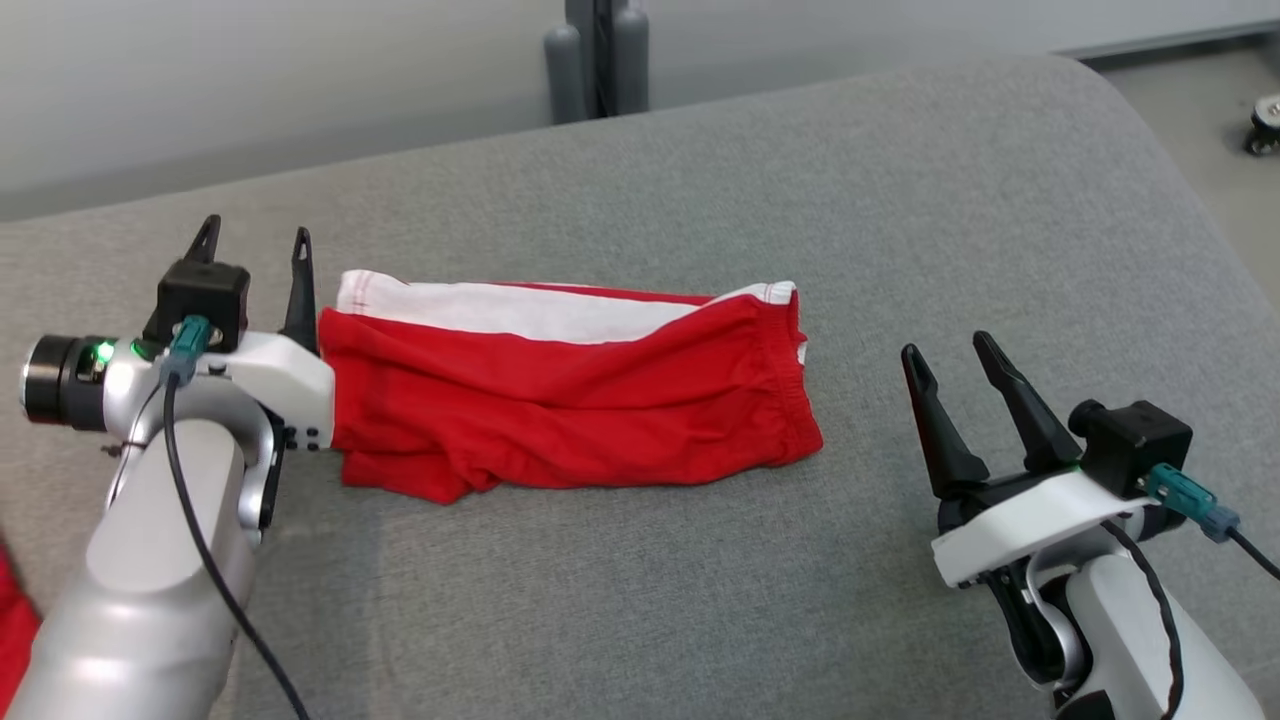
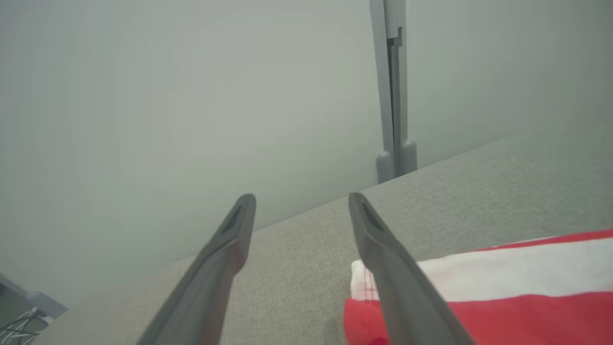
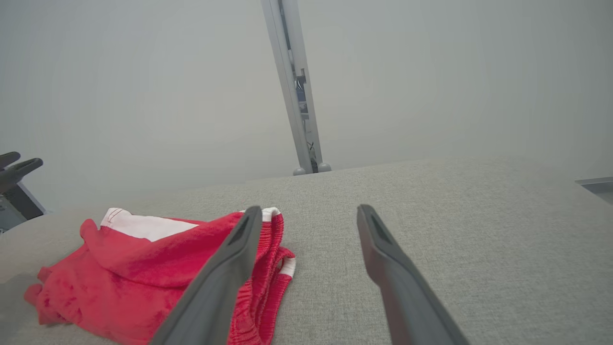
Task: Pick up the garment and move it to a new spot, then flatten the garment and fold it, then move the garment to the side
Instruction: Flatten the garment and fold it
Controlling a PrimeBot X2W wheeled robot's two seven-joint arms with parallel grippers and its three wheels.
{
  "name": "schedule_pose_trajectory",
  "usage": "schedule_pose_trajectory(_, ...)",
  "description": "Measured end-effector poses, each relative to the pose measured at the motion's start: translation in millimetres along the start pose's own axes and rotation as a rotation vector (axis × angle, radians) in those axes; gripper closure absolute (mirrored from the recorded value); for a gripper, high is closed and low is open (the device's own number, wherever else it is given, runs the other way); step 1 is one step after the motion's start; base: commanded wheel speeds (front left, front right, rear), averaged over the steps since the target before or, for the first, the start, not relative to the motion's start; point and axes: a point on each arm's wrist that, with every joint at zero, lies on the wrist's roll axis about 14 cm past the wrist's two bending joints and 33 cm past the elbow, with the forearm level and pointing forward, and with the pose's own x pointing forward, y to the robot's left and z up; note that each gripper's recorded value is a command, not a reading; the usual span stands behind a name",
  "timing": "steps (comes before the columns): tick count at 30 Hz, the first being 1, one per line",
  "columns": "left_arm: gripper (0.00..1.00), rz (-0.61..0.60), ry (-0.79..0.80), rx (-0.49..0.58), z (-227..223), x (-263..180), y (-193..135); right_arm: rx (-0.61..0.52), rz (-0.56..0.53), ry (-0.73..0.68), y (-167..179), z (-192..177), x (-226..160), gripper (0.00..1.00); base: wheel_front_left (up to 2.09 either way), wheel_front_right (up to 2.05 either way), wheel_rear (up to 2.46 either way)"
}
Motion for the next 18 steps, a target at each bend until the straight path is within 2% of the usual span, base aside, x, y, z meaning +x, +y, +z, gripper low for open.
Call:
schedule_pose_trajectory(6,0.0,0.06,-0.145,-0.017,32.1,-47.1,16.6,-0.003,0.034,-0.028,12.3,9.6,-4.5,0.0,0.0,0.0,0.0)
schedule_pose_trajectory(11,0.0,0.111,-0.194,-0.085,34.3,-102.0,19.1,0.0,0.065,-0.042,25.2,13.4,-9.7,0.0,0.0,0.0,0.0)
schedule_pose_trajectory(18,0.0,0.16,-0.216,-0.146,33.1,-154.4,16.4,-0.009,0.092,-0.078,37.7,23.2,-16.0,0.0,0.0,0.0,0.0)
